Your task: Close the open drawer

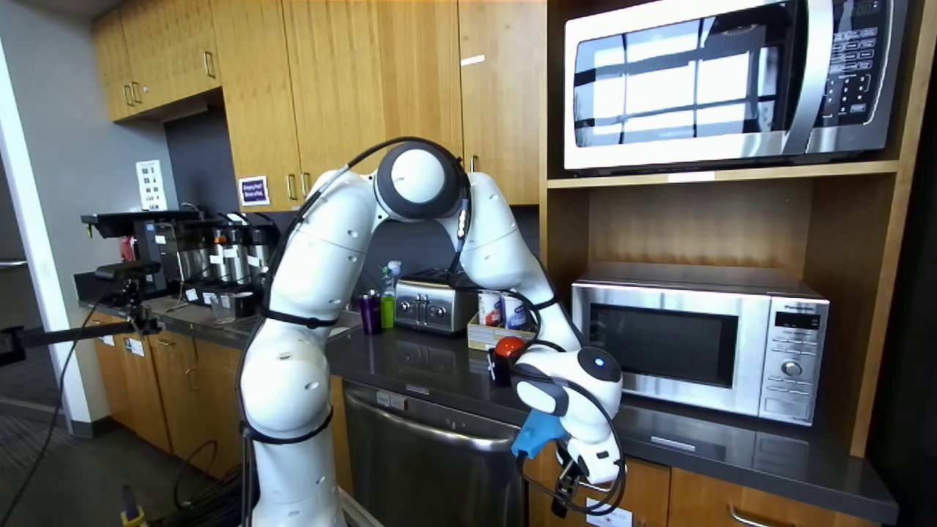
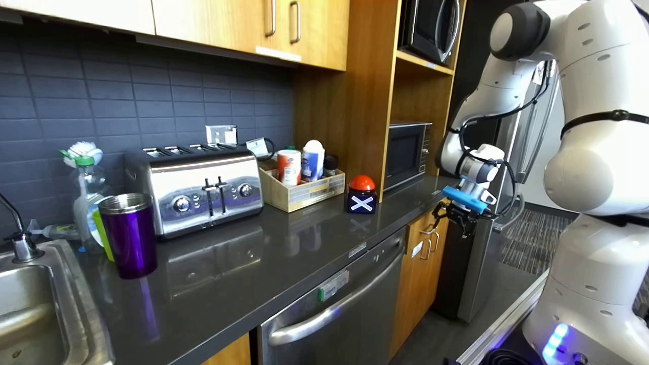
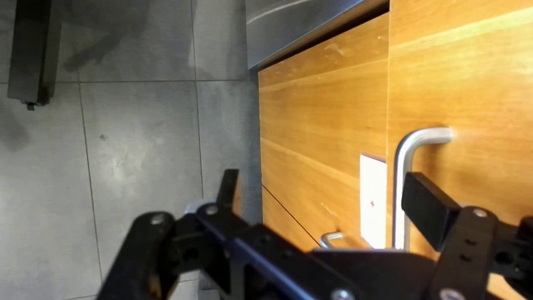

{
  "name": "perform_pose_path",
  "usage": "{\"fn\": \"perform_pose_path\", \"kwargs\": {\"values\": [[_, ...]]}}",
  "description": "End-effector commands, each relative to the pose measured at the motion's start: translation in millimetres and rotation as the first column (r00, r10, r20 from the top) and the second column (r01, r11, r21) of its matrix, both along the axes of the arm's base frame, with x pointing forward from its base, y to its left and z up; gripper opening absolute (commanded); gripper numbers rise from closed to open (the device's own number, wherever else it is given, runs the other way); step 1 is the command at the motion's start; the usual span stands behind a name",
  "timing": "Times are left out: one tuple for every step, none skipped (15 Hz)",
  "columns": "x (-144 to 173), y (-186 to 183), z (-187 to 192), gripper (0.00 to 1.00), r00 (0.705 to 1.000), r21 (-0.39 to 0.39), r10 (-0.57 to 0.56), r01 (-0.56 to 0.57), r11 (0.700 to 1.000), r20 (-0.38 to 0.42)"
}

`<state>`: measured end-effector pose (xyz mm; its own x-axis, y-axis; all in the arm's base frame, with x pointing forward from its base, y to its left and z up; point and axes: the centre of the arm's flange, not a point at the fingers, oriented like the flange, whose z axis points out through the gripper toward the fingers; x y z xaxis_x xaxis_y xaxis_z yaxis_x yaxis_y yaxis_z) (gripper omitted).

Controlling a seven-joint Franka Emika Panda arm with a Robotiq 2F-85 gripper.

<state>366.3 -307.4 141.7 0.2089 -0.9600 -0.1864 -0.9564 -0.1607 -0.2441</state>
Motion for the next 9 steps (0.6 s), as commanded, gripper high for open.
{"fn": "perform_pose_path", "kwargs": {"values": [[0.0, -9.4, -12.2, 1.00, 0.999, -0.011, -0.027, 0.027, 1.000, -0.024], [-0.6, -10.8, -14.8, 1.00, 0.999, -0.012, -0.029, 0.029, 1.000, -0.029], [0.8, -12.0, -18.2, 1.00, 0.999, -0.012, -0.027, 0.027, 1.000, -0.029], [3.3, -12.6, -21.2, 1.00, 0.999, -0.010, -0.026, 0.025, 1.000, -0.030], [4.6, -13.7, -23.2, 1.00, 0.999, -0.010, -0.026, 0.025, 1.000, -0.034], [7.5, -14.6, -25.9, 1.00, 0.999, -0.009, -0.024, 0.024, 1.000, -0.034], [10.5, -15.0, -29.3, 1.00, 0.999, -0.009, -0.022, 0.022, 1.000, -0.036], [13.6, -15.9, -32.2, 1.00, 0.999, -0.009, -0.020, 0.019, 1.000, -0.035], [15.9, -16.3, -34.3, 1.00, 0.999, -0.008, -0.017, 0.017, 1.000, -0.035]]}}
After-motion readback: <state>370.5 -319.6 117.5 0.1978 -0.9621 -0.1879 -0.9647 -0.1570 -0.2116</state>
